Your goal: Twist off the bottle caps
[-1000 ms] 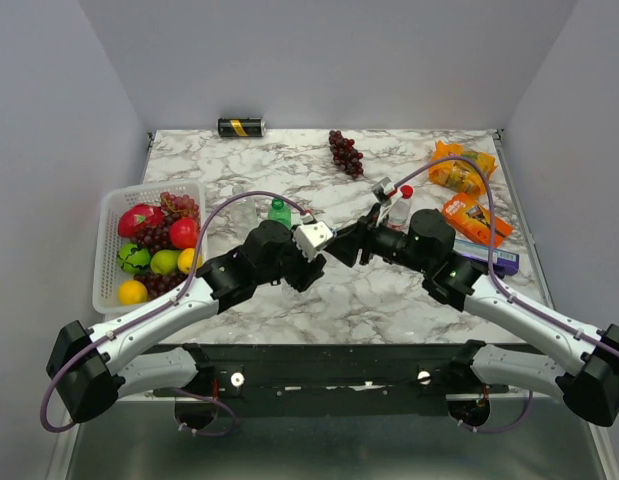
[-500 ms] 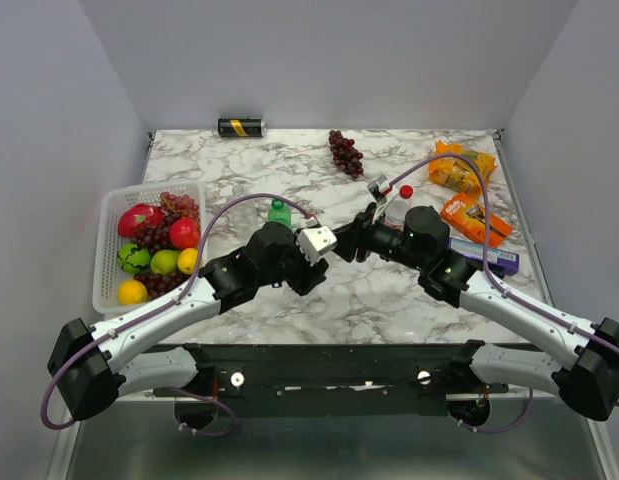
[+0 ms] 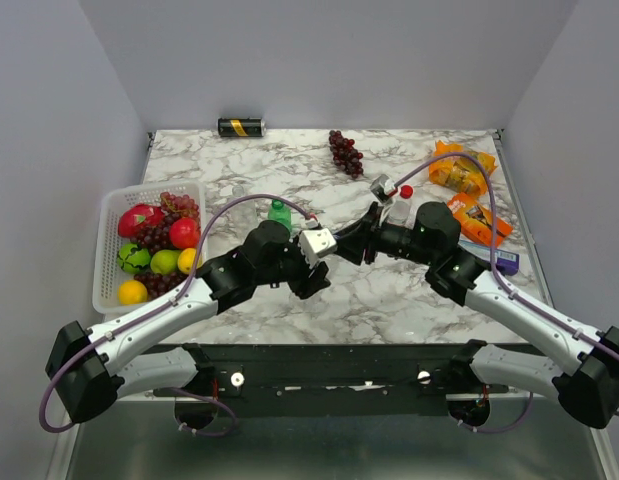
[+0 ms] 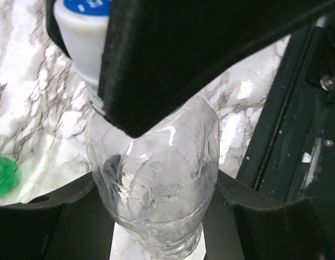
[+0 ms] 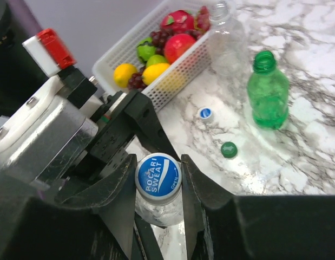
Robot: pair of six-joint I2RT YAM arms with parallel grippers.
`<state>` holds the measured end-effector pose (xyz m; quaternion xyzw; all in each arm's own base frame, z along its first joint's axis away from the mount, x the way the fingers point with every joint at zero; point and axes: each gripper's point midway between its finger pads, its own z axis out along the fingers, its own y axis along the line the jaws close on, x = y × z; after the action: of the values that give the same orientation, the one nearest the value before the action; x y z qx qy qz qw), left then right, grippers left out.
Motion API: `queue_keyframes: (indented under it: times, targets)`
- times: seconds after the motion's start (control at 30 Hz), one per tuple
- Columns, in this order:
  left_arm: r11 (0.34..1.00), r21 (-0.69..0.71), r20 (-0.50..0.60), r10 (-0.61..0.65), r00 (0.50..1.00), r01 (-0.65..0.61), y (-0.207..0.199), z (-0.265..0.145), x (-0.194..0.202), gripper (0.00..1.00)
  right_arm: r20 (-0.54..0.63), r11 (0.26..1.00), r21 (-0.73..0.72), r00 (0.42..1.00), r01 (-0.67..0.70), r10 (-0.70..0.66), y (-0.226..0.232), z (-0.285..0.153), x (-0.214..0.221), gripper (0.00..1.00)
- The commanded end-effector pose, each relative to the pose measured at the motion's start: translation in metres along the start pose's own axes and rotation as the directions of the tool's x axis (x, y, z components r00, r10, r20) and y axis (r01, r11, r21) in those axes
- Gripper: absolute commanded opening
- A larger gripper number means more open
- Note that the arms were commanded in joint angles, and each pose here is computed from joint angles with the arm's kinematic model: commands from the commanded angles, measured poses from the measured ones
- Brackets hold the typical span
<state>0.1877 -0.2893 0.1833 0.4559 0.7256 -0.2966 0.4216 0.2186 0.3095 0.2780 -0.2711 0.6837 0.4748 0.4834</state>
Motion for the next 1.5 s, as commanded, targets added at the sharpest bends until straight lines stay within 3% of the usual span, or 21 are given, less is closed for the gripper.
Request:
queue_keyframes:
  times: [0.0,0.13,0.37,1.1,1.27,1.47]
  targets:
    - [0.962,0.261,0.097,0.054,0.994,-0.078,-0.048,-0.011,-0.022,0.33,0.005,0.947,-0.296,0.992,0.121,-0.125,0.041,-0.018,-0.008,0.32]
    - [0.879,0.463,0.148,0.054,0.987,-0.117,-0.085,-0.026,-0.028,0.33,-0.025,0.869,-0.473,0.984,0.146,-0.178,0.063,-0.039,0.005,0.33]
    - [0.770,0.624,0.165,0.039,0.985,-0.135,-0.113,-0.041,-0.029,0.33,-0.022,0.751,-0.638,0.971,0.170,-0.238,0.088,-0.064,0.013,0.33]
    - [0.854,0.514,0.084,0.045,0.995,-0.082,-0.094,-0.020,-0.016,0.33,0.132,0.783,-0.557,0.960,0.277,-0.246,0.093,-0.075,-0.029,0.38]
    - [0.866,0.493,0.090,0.049,0.995,-0.087,-0.090,-0.019,-0.018,0.33,0.119,0.796,-0.542,0.962,0.270,-0.245,0.087,-0.072,-0.026,0.46]
    - [0.894,0.439,0.087,0.053,0.995,-0.086,-0.081,-0.015,-0.017,0.33,0.103,0.821,-0.511,0.966,0.255,-0.237,0.079,-0.069,-0.019,0.42]
